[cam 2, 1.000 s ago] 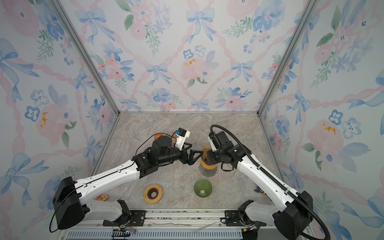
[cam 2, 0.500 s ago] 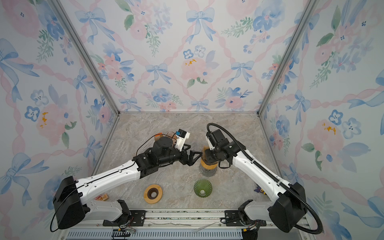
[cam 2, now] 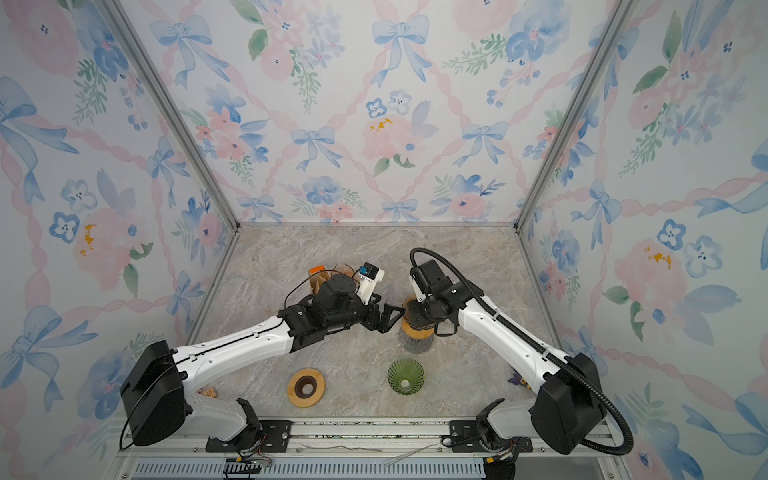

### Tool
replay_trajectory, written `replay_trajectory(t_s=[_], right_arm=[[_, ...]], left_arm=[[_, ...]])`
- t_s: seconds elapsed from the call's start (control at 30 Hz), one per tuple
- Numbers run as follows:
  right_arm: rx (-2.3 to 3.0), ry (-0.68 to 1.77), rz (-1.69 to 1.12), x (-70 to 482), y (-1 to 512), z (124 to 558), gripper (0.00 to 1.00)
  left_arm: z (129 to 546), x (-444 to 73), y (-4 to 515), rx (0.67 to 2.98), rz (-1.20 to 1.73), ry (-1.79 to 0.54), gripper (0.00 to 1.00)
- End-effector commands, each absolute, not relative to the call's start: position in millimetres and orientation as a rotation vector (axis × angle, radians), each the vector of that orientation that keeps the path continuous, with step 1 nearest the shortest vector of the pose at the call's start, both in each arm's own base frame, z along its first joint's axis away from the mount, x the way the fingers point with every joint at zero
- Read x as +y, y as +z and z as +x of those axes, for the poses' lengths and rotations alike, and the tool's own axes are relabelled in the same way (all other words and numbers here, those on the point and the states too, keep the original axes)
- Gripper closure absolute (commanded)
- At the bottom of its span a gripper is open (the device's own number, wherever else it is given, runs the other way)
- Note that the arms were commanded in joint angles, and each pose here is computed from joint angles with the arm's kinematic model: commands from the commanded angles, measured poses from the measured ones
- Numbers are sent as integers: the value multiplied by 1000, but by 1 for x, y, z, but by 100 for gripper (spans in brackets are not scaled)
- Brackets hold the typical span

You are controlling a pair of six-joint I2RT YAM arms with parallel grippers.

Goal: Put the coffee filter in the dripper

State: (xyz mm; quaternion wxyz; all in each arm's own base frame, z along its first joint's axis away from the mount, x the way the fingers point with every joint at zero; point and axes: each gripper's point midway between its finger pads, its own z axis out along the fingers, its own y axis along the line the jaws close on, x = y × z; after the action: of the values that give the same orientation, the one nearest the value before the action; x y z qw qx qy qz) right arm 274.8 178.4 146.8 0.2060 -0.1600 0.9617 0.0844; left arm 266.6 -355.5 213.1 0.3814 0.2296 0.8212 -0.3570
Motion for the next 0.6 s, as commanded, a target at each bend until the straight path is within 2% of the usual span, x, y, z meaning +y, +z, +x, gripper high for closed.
replay_trajectory(t_s=[0.0,0.17,0.37,0.57], right_arm=[[2712,223,-473,177,137,274,61],[2701,207,-476,176,140,276,65],[2646,239,-463,177,165,276,68],[2621,267,-456,177,181,272,67]], left_arm=[[274,-355,220,2090,570,-884,2],[276,-355,219,2092,562,-876,2],[278,-360,217,2099,569,-884,2],[281,-366,219,2102,554,-887,2]])
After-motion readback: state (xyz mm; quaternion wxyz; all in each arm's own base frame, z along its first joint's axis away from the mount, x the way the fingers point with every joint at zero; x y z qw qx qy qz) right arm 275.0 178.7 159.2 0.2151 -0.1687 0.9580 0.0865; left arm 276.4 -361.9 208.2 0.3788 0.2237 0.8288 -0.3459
